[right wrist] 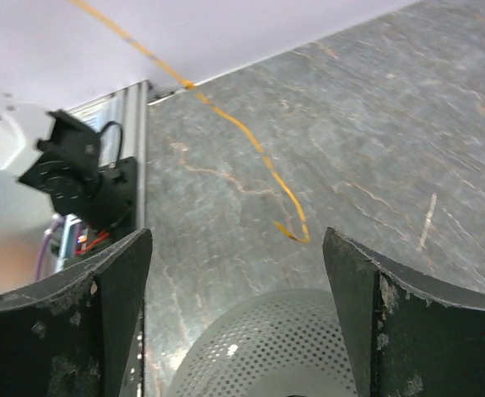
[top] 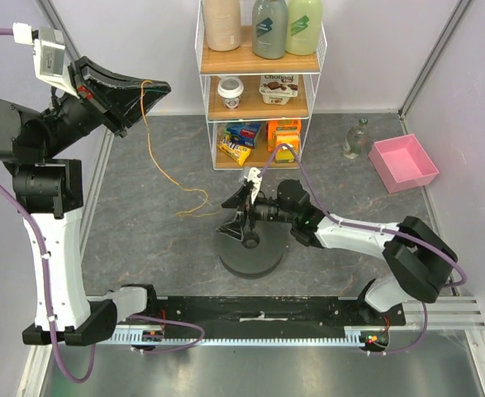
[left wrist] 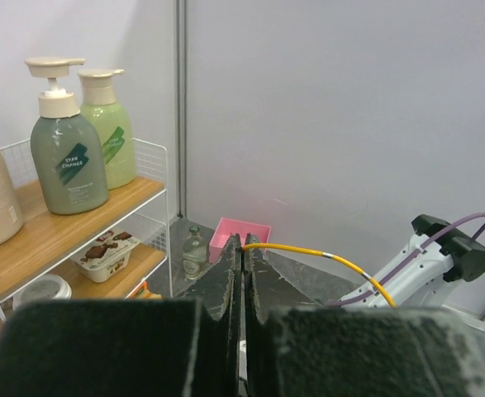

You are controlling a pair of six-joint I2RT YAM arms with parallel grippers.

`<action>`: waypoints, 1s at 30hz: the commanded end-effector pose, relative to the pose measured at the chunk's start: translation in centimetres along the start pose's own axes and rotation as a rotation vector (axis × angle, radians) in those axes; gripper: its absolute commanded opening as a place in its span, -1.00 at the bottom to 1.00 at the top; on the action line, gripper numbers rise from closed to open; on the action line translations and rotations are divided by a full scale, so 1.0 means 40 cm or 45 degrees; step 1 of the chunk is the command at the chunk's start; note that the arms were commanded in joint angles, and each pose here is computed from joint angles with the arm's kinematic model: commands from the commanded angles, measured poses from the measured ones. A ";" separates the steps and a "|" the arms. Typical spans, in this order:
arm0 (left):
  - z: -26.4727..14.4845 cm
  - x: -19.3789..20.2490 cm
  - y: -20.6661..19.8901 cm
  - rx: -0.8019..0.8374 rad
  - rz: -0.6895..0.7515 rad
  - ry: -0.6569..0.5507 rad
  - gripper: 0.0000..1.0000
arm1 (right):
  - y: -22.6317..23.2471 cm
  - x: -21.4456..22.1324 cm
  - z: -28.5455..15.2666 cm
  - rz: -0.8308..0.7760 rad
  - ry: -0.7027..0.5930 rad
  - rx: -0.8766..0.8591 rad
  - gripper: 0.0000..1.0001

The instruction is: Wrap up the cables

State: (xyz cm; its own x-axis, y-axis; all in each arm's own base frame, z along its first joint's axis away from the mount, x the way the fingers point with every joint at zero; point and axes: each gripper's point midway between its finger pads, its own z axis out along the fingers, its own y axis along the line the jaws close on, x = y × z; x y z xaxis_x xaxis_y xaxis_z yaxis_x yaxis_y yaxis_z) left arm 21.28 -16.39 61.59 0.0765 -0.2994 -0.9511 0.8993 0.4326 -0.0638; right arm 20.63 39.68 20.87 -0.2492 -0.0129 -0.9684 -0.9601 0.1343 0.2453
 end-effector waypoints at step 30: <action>-0.003 -0.063 -0.053 0.053 0.022 -0.071 -0.96 | 0.087 -0.033 0.025 0.009 -0.076 -0.143 0.74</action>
State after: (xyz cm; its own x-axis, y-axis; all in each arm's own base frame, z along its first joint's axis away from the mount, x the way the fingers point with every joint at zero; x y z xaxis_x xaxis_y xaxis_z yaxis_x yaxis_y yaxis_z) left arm 20.59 -16.44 62.52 0.0927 -0.3166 -0.9440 0.9049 0.4223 -0.0528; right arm 18.76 40.53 20.61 -0.2974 -0.0097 -0.9547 -0.9515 0.0850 0.2956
